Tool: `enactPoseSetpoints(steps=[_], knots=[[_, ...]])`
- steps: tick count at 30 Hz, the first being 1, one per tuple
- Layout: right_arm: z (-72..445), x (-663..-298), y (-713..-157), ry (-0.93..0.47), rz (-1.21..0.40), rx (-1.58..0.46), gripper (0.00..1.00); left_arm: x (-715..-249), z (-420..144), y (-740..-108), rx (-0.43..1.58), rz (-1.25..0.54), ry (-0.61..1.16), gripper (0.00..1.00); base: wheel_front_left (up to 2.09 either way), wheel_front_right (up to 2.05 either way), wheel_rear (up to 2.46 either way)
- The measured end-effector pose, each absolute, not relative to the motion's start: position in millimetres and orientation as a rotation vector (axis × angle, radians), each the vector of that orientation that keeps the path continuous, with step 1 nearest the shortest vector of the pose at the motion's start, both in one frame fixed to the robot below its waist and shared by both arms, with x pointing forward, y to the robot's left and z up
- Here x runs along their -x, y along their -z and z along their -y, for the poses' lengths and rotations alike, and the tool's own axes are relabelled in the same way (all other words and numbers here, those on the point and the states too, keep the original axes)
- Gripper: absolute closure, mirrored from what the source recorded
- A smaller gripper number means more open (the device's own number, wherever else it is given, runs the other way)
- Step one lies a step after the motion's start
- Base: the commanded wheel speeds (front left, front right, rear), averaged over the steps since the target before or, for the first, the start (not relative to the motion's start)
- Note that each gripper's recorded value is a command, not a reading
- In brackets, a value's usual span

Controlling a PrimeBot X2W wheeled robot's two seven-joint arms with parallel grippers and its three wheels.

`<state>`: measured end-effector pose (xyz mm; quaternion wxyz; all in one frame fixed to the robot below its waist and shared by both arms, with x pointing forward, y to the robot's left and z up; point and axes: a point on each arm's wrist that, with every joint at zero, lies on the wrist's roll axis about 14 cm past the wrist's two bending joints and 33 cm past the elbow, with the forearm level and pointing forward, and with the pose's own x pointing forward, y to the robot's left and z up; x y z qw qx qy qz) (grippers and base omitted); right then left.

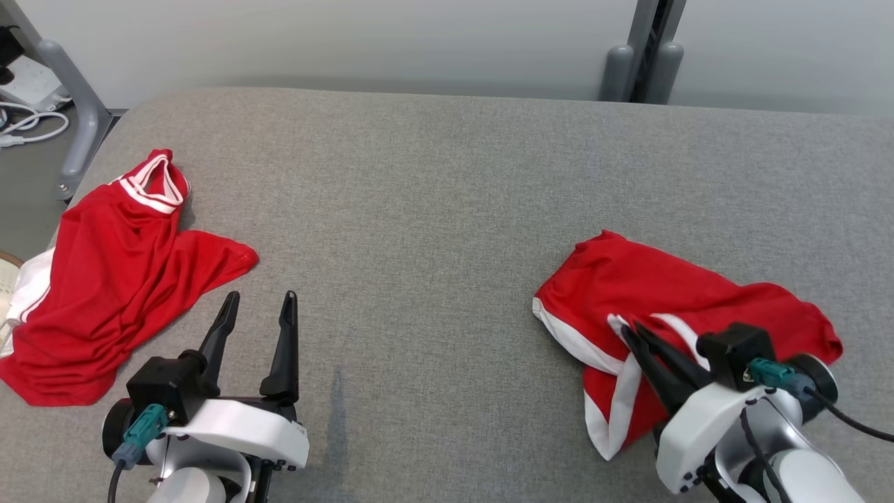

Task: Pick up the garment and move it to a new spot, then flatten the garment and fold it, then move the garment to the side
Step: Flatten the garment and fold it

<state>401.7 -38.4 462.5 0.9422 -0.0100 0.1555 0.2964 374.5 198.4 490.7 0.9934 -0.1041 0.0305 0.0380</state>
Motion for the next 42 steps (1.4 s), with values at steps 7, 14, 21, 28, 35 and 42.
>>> enactPoseSetpoints(steps=[7, 14, 21, 28, 35, 42], knots=[[1.0, -406.1, -530.9, -0.701, -0.105, -0.043, 1.0, -379.0, -193.9, -492.9, 0.21, -0.05, -0.059, 0.0, 0.0, 0.0, 0.0], [3.4, -418.1, -604.7, -0.688, 0.128, -0.1, 1.0, -385.9, -187.5, -495.3, 0.198, -0.048, -0.029, 0.0, 0.0, 0.0, 0.0], [92.8, -429.3, -577.4, -0.404, 0.056, -0.153, 1.0, -394.5, -172.4, -494.6, 0.207, -0.055, 0.015, 0.0, 0.0, 0.0, 0.0], [181.7, -411.5, -497.9, -0.122, -0.161, -0.16, 1.0, -404.2, -153.1, -489.9, 0.208, -0.077, 0.076, 0.0, 0.0, 0.0, 0.0], [211.6, -399.3, -447.9, -0.002, -0.273, -0.222, 1.0, -412.1, -143.0, -491.7, 0.204, -0.077, 0.111, 0.0, 0.0, 0.0, 0.0], [209.8, -400.8, -425.3, 0.02, -0.295, -0.256, 1.0, -412.8, -145.0, -490.2, 0.194, -0.084, 0.113, 0.0, 0.0, 0.0, 0.0]])
